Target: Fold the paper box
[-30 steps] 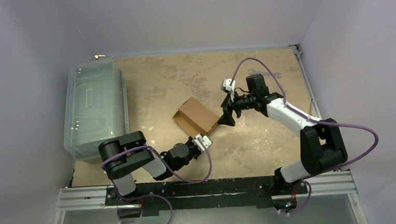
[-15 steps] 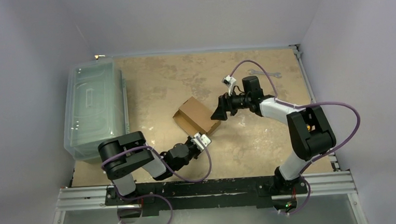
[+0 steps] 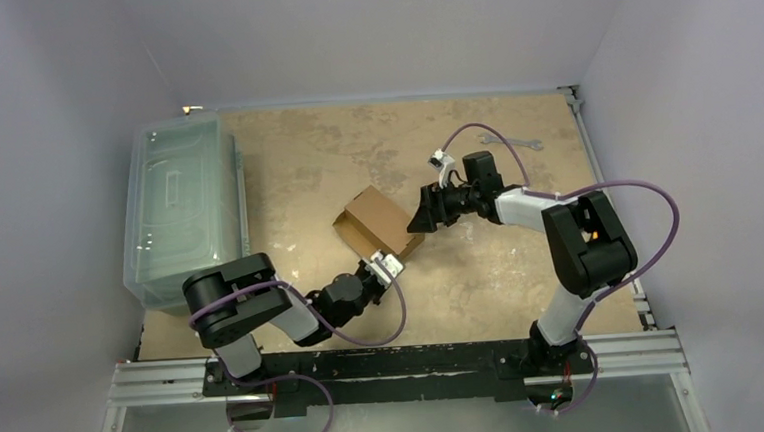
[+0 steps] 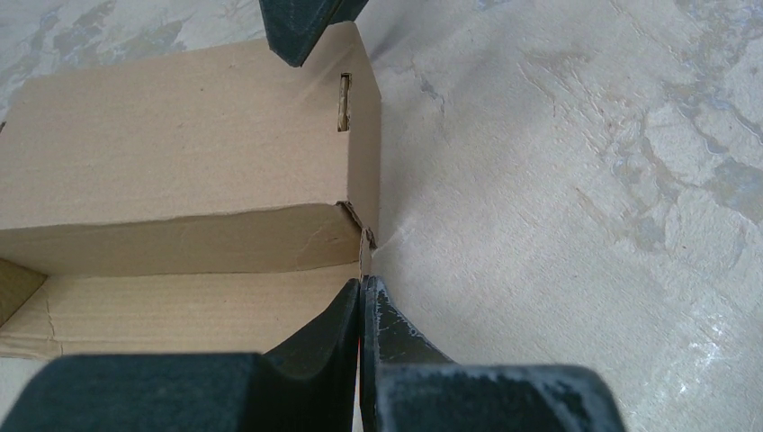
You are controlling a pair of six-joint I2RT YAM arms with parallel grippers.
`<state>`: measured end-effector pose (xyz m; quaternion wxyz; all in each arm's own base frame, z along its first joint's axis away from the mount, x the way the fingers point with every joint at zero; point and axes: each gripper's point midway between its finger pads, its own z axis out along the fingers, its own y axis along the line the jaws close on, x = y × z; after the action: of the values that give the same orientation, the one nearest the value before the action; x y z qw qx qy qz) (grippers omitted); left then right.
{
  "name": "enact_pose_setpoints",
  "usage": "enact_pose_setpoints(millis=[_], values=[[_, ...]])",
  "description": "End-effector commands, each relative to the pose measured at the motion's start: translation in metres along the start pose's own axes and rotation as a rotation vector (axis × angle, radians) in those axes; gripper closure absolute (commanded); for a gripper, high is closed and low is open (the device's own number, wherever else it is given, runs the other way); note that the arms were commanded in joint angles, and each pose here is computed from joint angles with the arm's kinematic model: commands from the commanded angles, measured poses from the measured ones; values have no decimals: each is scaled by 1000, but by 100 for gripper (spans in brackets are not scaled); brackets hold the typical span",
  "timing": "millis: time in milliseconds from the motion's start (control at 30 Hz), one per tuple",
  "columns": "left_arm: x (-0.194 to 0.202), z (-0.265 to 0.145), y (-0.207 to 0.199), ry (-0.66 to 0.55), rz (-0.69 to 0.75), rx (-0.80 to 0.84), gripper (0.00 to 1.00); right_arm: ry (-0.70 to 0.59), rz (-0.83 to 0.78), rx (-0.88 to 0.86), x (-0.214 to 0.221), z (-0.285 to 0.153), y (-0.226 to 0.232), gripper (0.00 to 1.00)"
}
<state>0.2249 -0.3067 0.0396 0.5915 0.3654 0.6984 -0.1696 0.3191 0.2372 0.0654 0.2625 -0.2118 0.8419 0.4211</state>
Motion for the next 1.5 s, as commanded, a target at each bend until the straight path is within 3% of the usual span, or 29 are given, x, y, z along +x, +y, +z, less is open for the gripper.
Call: enact_pose_setpoints(millis=[0,833,1467], values=[[-13,1,3,-34,-57,-5,100,-30,-15,21,-16,0,0,26],[-31,13,9,-14,-184,27,100,-1,-11,22,-11,3,-4,31],[-38,32,17,102,-250,21,100,38,-66,4,-5,11,7,42]])
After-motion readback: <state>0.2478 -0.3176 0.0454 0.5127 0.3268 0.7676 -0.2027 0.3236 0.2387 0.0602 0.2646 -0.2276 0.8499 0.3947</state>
